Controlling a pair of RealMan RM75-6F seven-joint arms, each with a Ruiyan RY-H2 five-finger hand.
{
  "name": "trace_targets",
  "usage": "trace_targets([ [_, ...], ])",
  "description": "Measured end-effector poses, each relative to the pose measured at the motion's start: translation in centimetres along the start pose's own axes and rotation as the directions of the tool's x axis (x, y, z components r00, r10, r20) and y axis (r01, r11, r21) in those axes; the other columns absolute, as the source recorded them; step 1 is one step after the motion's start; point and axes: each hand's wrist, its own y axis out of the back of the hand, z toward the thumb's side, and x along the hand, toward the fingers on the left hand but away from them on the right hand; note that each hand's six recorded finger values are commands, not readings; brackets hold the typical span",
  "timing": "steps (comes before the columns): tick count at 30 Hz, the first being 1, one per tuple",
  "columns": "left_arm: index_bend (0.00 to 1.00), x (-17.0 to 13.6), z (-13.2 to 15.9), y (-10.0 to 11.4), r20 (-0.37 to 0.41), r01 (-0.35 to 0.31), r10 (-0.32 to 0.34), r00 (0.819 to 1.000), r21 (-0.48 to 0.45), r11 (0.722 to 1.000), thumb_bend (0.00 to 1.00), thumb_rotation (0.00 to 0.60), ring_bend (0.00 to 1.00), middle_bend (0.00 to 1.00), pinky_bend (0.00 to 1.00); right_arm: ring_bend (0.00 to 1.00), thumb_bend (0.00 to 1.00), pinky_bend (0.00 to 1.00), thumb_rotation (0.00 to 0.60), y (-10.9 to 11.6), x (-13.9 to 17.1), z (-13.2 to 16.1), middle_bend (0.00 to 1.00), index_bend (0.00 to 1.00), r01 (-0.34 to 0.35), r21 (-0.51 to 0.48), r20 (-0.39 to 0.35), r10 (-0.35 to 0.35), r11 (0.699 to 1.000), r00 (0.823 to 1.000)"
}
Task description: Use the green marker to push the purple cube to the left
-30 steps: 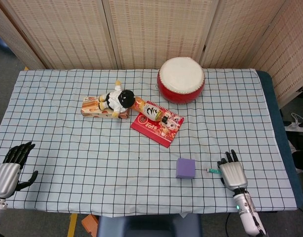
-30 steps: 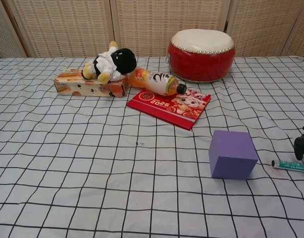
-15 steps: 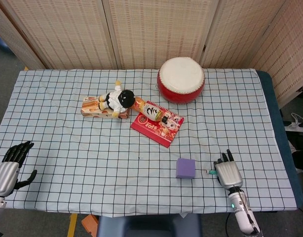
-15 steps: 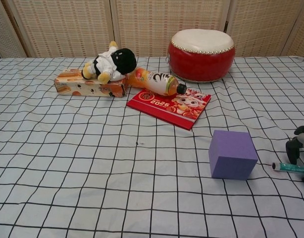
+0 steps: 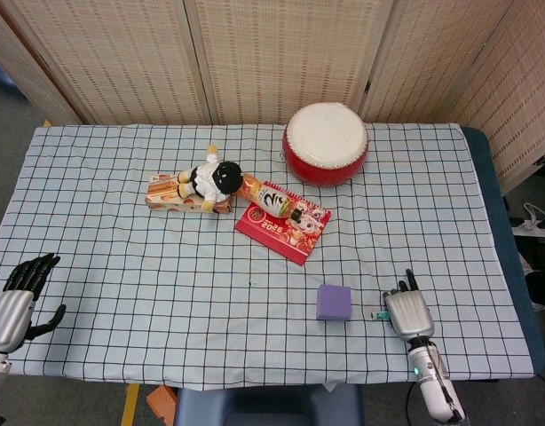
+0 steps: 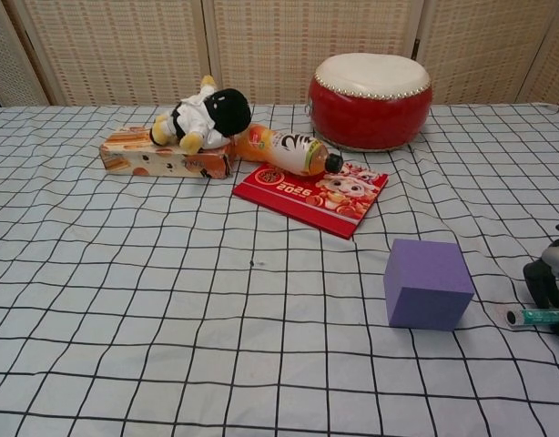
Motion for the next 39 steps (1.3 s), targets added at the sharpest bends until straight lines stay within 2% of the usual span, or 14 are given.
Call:
trace_targets([
  [8,0.0,0.0,0.0,0.1,0.0,-0.001,0.001,1.0,-0.001,1.0,0.41,0.6,0.0,0.0,0.05,0.31,0.3,0.01,0.6,0.2,0.2,-0.1,0.59,0.74,0.015,0.014,0.008,-0.015,1.0,1.0],
  [15,0.0,-0.1,0.0,0.1,-0.002,-0.002,0.002,1.0,-0.001,1.0,0.41,0.6,0.0,0.0,0.05,0.43,0.38,0.1,0.6,1.0,0.1,-0.4,0.73,0.89,0.072,-0.001,0.018,-0.072,0.997,0.997],
  [19,0.0,-0.1,0.1,0.0,0.0,-0.001,0.001,1.0,0.002,1.0,0.41,0.6,0.0,0.0,0.05,0.45,0.41,0.11,0.6,1.8,0.2,-0.7,0.77,0.91,0.114,-0.014,0.023,-0.114,0.993,0.993],
  [27,0.0,0.0,0.1,0.0,0.002,0.001,-0.001,1.0,0.003,1.0,0.41,0.6,0.0,0.0,0.05,0.46,0.43,0.11,0.6,3.2,0.7,-0.8,0.79,0.93,0.142,-0.015,-0.008,-0.142,0.99,0.99],
  [39,0.0,0.0,0.1,0.0,0.004,0.005,-0.005,1.0,-0.004,1.0,0.41,0.6,0.0,0.0,0.05,0.46,0.43,0.11,0.6,3.8,0.2,1.5,0.79,0.93,0.114,0.0,-0.092,-0.113,0.994,0.989],
])
